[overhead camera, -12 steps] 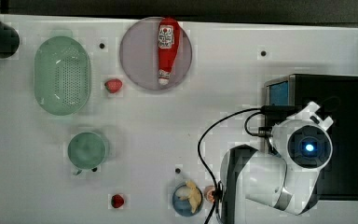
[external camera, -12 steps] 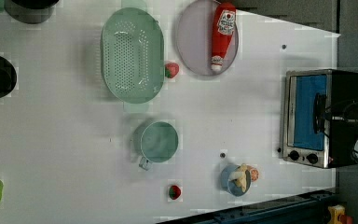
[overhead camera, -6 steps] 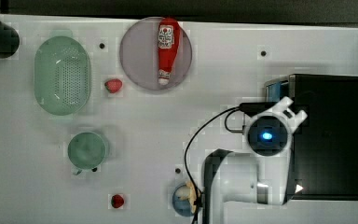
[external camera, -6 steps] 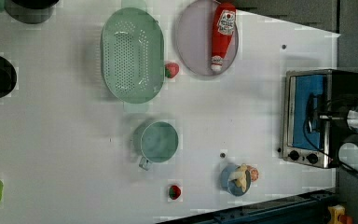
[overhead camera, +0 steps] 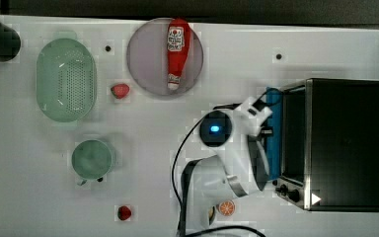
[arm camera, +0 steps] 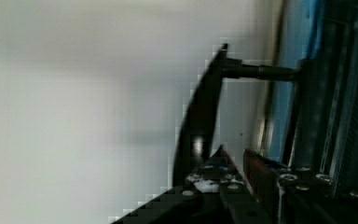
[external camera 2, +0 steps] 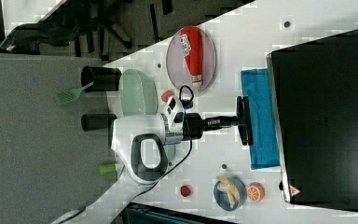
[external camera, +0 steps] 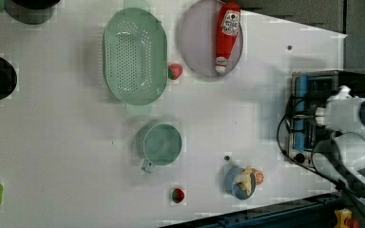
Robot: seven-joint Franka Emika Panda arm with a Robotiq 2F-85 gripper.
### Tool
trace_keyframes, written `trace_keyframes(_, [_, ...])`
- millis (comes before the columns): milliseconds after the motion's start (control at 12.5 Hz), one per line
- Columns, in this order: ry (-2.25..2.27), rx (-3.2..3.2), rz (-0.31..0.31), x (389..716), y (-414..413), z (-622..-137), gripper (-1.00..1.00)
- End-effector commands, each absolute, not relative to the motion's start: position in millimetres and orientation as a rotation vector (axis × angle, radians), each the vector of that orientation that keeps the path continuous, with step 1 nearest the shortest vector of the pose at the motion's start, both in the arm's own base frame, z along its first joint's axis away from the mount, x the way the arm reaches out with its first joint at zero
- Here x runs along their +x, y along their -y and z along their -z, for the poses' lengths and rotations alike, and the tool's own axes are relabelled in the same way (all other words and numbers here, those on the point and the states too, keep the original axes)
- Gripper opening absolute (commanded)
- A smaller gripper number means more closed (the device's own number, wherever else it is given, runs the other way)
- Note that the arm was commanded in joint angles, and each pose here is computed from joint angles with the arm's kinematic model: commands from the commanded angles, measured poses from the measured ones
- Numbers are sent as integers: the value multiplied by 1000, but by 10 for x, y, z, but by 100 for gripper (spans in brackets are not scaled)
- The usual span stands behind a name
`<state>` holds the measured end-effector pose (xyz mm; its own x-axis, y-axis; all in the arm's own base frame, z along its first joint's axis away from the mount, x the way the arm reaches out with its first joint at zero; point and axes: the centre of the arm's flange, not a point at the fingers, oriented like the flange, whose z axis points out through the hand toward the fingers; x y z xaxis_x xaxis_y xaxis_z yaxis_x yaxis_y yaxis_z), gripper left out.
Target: Flap open oven.
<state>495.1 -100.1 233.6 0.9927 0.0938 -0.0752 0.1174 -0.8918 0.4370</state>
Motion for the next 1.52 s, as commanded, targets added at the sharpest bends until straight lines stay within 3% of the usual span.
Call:
trace_keyframes(80, [-15,2624,62,4927,594,-1924,-65])
trace_keyframes(560, [44,2532,68,4988,201,-1336,-65])
trace_keyframes(800, [82,2545,10,5129,185,-1536,-65])
trace_keyframes(1280, [1039,2771,-231,5586,306,-3359,-65])
trace_keyframes(1360, [1176,2792,-232,5583,342,-3696,-65])
trace_keyframes(1520, [1352,2822,-163,5486,367,-4326,-65])
